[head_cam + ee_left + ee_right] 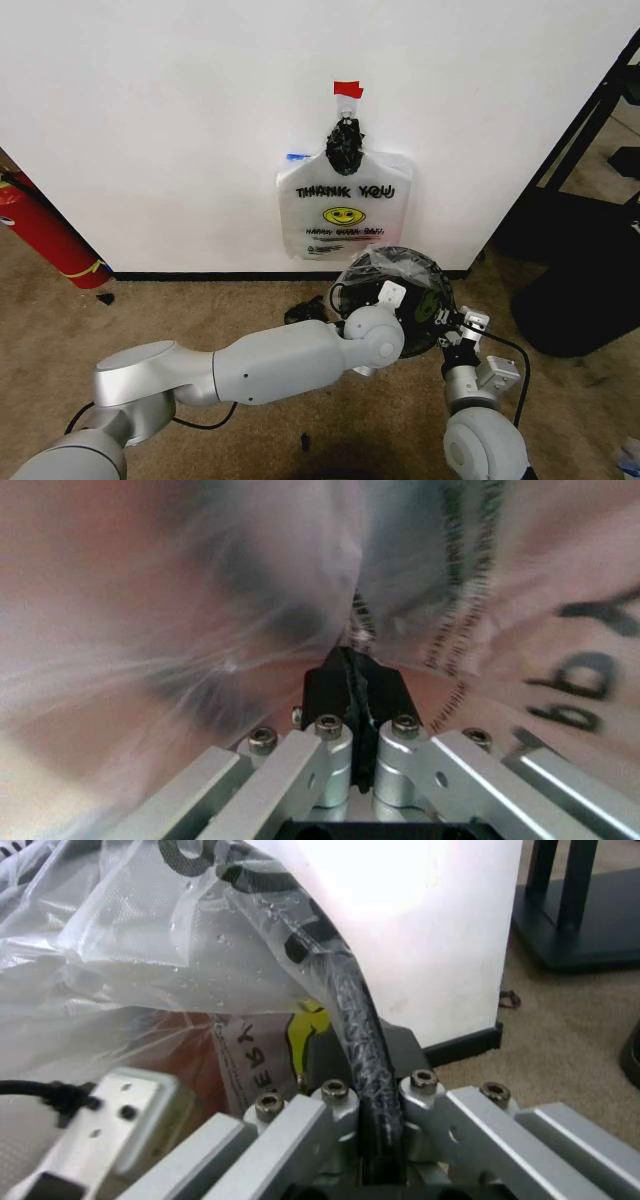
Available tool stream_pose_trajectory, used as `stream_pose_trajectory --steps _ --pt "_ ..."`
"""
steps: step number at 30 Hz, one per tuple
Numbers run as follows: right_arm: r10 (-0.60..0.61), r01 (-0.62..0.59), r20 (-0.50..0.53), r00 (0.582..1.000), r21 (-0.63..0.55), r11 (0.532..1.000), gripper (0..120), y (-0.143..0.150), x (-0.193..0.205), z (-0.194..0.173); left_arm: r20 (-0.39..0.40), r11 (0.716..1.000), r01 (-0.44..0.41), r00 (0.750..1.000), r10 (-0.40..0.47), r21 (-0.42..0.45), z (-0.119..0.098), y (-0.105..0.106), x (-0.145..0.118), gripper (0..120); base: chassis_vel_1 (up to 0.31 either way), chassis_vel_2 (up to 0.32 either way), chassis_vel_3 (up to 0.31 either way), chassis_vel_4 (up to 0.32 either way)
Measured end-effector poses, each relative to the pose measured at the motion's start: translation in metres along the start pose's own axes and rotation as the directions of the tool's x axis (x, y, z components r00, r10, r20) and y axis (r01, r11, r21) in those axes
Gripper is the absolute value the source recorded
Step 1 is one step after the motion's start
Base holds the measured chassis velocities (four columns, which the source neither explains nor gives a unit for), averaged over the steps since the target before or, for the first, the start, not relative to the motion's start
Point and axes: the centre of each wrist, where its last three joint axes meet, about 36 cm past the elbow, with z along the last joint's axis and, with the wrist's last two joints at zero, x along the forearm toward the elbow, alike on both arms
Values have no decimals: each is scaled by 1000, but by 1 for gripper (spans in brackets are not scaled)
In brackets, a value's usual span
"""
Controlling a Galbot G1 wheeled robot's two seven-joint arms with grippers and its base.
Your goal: Pick up the garbage bag from the wall and place it over the trash bin.
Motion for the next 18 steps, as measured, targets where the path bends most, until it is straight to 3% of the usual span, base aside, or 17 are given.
stream_pose_trajectory --steps 18 --pt "-32 32 0 999 14 999 0 6 17 -6 -8 1000 29 1000 -29 4 -3 -9 -21 0 0 0 0 0"
